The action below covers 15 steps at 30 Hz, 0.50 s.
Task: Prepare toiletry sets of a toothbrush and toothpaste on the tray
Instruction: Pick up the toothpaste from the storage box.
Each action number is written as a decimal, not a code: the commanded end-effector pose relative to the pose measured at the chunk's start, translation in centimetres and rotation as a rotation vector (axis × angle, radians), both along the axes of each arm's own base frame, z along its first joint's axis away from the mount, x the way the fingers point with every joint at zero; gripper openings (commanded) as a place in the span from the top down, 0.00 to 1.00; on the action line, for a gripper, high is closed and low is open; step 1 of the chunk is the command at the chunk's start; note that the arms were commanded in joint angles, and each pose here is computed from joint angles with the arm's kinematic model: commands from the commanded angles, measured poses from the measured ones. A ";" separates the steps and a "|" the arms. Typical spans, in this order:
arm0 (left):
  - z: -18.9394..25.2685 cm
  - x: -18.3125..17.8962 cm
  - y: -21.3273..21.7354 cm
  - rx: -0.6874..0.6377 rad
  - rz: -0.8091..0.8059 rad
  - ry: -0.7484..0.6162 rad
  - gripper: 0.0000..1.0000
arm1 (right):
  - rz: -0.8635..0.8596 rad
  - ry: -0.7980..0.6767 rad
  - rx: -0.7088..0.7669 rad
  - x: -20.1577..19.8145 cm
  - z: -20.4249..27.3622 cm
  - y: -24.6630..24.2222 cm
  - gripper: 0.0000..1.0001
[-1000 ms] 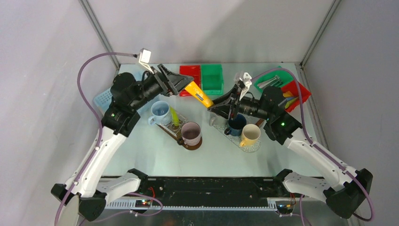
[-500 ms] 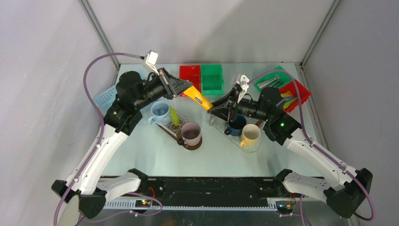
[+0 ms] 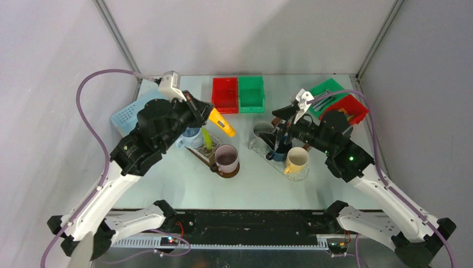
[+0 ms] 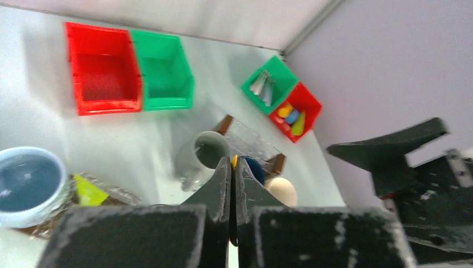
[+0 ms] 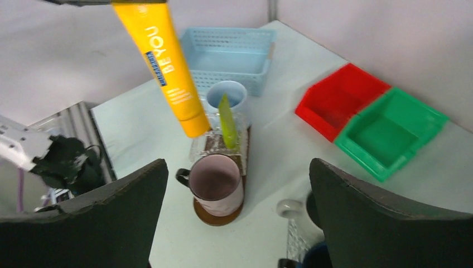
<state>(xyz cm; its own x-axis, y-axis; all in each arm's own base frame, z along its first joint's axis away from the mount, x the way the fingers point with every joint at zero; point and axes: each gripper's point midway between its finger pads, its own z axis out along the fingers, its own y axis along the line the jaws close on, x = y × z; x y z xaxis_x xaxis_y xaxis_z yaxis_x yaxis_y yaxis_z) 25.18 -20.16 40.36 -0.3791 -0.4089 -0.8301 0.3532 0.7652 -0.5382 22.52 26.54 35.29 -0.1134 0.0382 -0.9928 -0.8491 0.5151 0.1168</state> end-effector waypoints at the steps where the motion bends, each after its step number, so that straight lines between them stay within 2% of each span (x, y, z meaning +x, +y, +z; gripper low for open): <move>1: 0.3 0.6 4.1 0.105 0.282 -0.030 1.00 | -0.240 -0.008 -0.016 1.8 0.6 -3.9 0.01; 6: -1.3 0.8 4.2 0.170 0.392 -0.005 1.00 | -0.429 0.001 -0.025 2.8 0.0 -7.4 0.01; 11: -2.6 1.3 3.9 0.161 0.507 0.024 1.00 | -0.632 0.033 -0.043 3.6 -1.0 -11.6 0.01; 15: -4.3 2.0 3.8 0.168 0.594 0.061 1.00 | -0.728 0.058 -0.051 3.6 -1.9 -14.2 0.00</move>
<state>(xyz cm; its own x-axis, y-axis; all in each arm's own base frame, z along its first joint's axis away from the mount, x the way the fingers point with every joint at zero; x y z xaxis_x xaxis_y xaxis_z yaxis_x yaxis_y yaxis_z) 26.36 -17.99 34.78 -0.2876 -0.3320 -0.8984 -0.0399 0.9413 -0.3351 25.70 15.85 34.29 -0.1144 0.0631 -0.9914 -0.4376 0.8928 0.1073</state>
